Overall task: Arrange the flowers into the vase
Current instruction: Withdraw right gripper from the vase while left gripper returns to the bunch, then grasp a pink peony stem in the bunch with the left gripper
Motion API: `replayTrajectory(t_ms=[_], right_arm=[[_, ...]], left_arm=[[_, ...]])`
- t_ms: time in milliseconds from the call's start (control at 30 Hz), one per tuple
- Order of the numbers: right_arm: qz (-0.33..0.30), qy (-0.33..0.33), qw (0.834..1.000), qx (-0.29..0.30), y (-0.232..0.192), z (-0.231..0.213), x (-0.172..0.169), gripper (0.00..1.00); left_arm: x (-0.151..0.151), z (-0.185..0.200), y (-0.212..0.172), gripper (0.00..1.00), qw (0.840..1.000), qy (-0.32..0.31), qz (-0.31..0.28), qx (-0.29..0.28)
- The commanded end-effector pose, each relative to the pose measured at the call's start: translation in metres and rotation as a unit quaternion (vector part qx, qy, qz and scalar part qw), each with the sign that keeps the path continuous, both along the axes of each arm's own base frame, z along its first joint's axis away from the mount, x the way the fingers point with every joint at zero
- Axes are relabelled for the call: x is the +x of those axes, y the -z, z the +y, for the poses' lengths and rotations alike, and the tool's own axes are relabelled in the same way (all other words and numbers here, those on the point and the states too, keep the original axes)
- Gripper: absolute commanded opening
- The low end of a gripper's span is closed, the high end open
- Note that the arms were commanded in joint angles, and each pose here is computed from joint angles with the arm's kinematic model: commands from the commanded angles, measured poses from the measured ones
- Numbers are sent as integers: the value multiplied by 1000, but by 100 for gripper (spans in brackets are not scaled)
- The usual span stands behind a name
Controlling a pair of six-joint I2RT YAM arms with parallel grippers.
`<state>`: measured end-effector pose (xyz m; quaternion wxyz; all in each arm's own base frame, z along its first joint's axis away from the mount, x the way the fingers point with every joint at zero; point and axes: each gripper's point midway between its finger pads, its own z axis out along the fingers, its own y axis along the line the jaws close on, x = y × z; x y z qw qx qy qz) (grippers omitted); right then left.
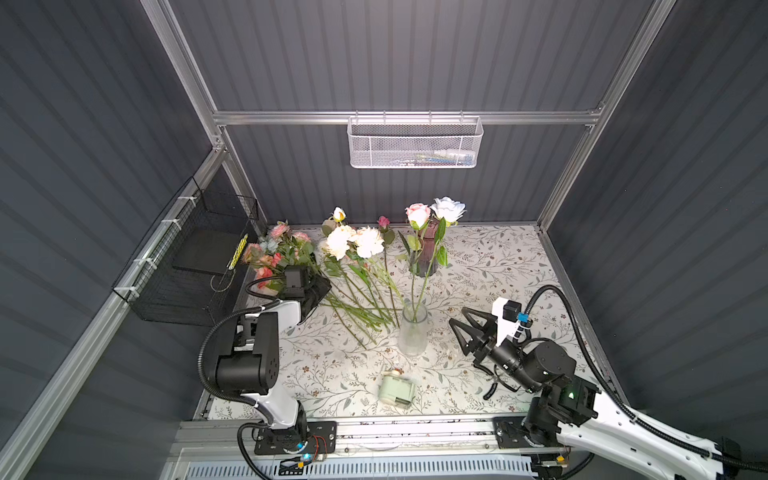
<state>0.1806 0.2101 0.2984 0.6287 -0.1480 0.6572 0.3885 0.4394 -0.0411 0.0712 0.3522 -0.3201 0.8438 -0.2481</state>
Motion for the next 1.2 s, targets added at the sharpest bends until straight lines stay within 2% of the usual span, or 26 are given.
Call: replayTrajectory(t_ms=[0,233,333,400,567,733,933,1167], right_arm=[[4,9,1000,-3,4,-4,0,58],[5,11,1000,-7,5,-4,1,58],[5,11,1000,-7,4,-4,1,58],[6,11,1000,-8,4,-4,1,58],[11,6,1000,-10,6,-2,0,58],[10,6,1000,-8,6,-2,0,58],[8,2,1000,-4,1,0,0,58],[-1,-8,1000,3,-11,0,-4,59]], left_arm=[[23,-2,-16,45,999,-1,-38,3],[32,0,17,38,1000,-2,-1,11],[36,-2,28,28,1000,0,7,7],[39,-2,24,16,1000,-3,-2,3],[41,-2,-24,0,998,-6,-60,-1],[26,2,-85,0,993,-10,-119,26],[-18,9,-153,0,982,-26,-182,51],[-92,4,-211,0,974,-10,-220,55]])
